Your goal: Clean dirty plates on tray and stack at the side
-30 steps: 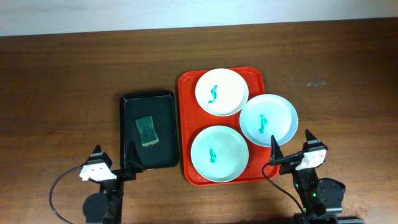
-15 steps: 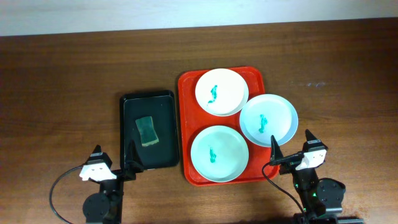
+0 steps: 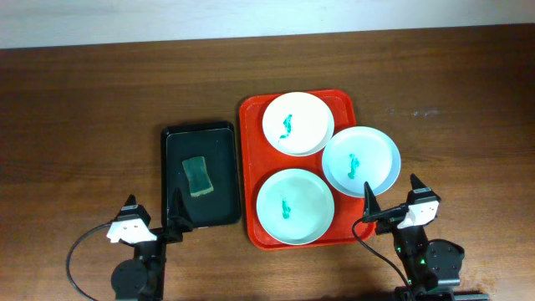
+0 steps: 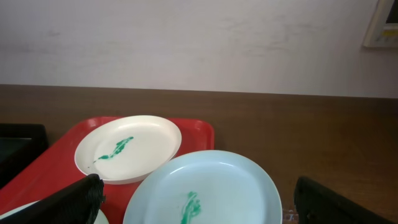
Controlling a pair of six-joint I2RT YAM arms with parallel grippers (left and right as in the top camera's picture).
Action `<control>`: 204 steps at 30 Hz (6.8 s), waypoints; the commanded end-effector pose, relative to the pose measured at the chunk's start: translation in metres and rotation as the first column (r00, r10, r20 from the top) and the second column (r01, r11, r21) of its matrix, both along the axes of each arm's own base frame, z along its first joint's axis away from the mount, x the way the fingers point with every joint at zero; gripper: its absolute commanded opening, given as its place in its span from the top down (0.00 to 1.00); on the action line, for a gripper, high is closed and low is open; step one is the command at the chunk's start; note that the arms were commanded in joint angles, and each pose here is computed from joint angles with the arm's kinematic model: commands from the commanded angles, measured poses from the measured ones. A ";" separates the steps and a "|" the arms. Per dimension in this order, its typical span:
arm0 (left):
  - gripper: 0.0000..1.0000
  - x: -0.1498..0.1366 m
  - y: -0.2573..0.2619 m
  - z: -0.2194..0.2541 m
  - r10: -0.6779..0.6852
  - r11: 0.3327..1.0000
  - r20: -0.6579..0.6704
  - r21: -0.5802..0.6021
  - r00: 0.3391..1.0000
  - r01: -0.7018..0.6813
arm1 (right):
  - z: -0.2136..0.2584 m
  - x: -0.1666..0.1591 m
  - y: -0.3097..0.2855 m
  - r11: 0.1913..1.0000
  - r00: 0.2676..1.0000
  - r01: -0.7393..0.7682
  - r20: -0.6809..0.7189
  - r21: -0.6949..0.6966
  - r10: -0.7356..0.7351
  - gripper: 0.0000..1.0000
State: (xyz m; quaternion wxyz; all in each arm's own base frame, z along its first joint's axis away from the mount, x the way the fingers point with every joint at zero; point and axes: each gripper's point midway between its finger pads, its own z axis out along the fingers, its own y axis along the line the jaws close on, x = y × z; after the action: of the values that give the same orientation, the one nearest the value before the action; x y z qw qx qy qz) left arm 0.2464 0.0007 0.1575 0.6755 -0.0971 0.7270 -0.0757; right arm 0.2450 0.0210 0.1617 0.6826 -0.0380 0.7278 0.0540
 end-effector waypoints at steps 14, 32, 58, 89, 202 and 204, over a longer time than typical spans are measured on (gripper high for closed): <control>0.01 0.000 -0.001 0.000 -0.006 1.000 0.001 0.019 1.000 0.006 | -0.003 0.000 -0.002 1.000 1.000 0.011 -0.003 -0.006 -0.011 0.02; 0.01 0.000 -0.001 0.000 -0.006 1.000 0.001 0.019 1.000 0.006 | -0.003 0.000 -0.002 1.000 1.000 0.011 -0.004 -0.006 -0.011 0.02; 0.01 -0.006 -0.035 0.079 -0.201 0.980 0.040 0.010 0.979 0.201 | 0.084 -0.036 0.046 0.961 0.962 -0.274 0.019 0.035 0.273 0.02; 0.42 0.062 -0.059 -0.106 -0.124 0.984 -0.973 -0.095 0.195 0.151 | 0.033 -0.047 0.087 0.923 0.285 -0.143 -0.878 0.357 0.384 0.32; 1.00 0.016 -0.294 -0.150 -0.500 0.790 -0.866 -0.449 0.015 0.417 | -0.173 0.012 0.087 0.980 0.054 0.177 -0.995 0.089 0.081 0.96; 1.00 0.012 -0.291 -0.167 -0.481 0.800 -0.876 -0.449 -0.022 0.398 | -0.173 0.011 0.086 0.980 0.050 0.177 -0.995 0.088 0.081 0.96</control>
State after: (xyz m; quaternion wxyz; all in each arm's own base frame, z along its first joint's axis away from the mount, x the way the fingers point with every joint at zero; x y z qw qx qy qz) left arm 0.2741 -0.2879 0.0137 0.0336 0.0997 0.9715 -0.2126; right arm 0.2606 0.1193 0.0021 0.0037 0.0860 0.9850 0.1493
